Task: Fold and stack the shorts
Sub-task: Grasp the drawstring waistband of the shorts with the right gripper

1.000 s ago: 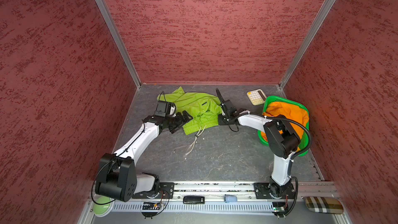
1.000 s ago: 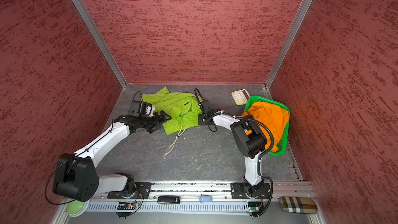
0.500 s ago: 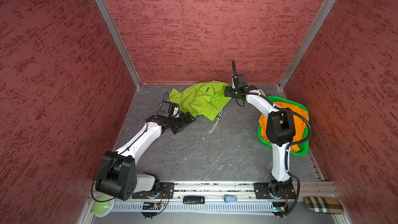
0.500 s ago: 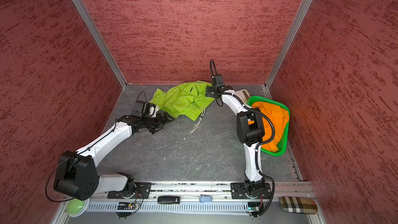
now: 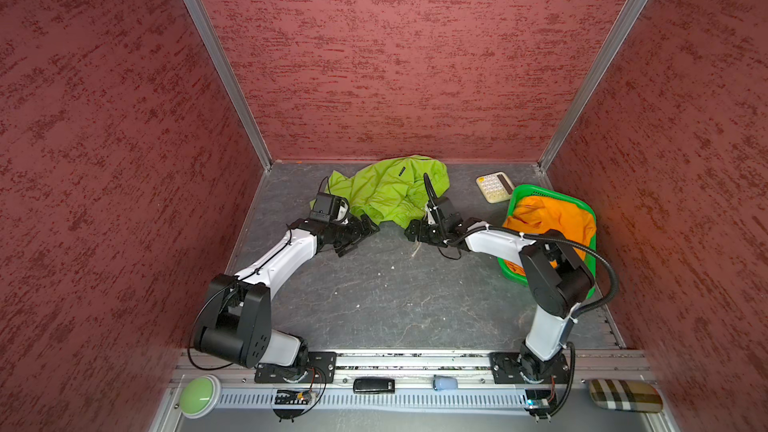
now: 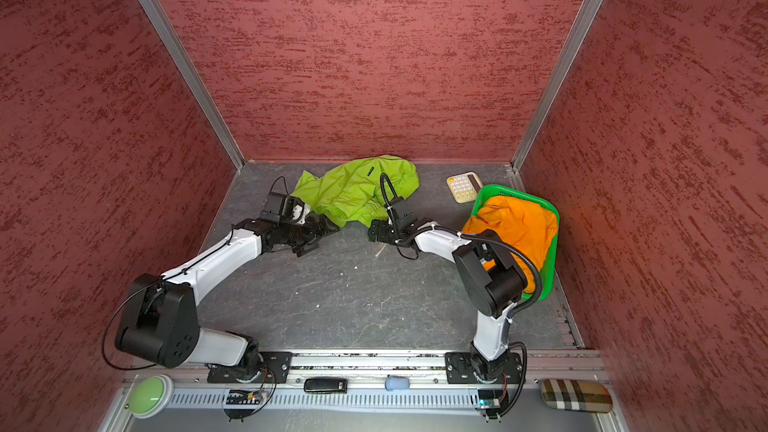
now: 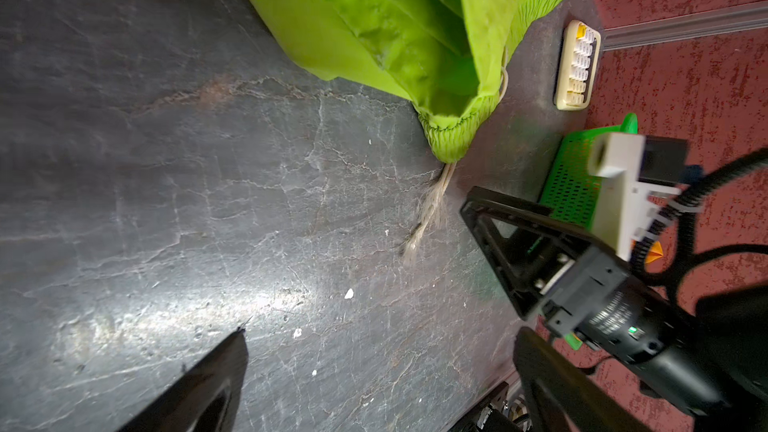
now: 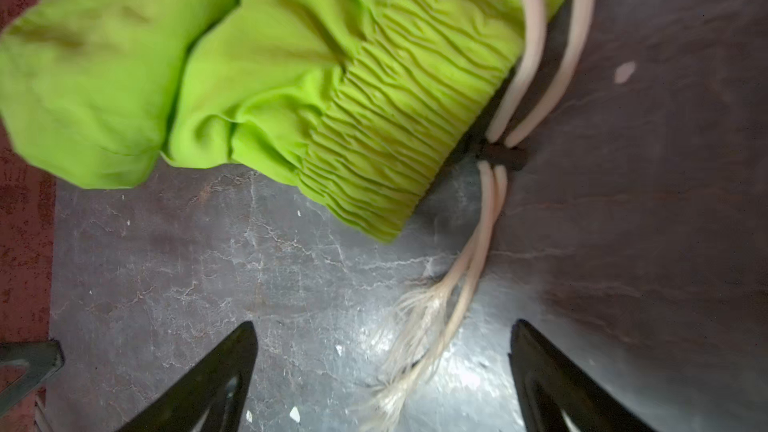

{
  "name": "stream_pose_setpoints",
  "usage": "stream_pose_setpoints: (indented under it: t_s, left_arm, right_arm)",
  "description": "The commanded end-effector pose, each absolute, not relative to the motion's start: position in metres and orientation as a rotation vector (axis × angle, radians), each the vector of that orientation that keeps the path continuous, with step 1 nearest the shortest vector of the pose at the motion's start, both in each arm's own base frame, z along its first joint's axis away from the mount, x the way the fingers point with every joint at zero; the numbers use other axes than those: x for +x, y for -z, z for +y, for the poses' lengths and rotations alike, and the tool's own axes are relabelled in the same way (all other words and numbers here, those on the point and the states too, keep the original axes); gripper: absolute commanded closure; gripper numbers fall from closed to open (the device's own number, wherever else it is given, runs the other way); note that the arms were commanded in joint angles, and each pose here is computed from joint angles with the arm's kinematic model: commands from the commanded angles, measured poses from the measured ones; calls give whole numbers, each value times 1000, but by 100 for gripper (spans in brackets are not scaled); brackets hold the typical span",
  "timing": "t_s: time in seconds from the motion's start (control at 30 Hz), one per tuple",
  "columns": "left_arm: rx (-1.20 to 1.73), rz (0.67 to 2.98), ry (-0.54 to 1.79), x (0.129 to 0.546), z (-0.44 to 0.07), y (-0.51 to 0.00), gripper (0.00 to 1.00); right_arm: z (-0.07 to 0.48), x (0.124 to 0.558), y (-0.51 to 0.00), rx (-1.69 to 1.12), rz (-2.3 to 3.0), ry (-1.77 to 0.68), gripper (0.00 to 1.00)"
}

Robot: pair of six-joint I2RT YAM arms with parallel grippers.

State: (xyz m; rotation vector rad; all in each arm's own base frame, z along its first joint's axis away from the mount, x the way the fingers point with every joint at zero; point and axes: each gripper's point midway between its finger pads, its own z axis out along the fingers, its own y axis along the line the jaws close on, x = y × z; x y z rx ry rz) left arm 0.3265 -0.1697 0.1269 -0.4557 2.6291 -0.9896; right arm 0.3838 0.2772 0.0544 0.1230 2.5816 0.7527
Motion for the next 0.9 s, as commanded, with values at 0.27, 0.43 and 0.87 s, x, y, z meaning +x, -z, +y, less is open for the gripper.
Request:
stream_pose_setpoints:
  t_s: [0.27,0.43,0.87]
  left_arm:
    - [-421,2585,1000,318,-163,-144,1]
    - [-422,2572,1006,320,-160,-151,1]
    - [-417,2481,1098,338,-170,-181,1]
  right_arm:
    - [319,442,-58,232,2422,-962,37]
    - [305,453,-52,228,2455,-784,91]
    - [270,495,-269,-206,2208,-285,100]
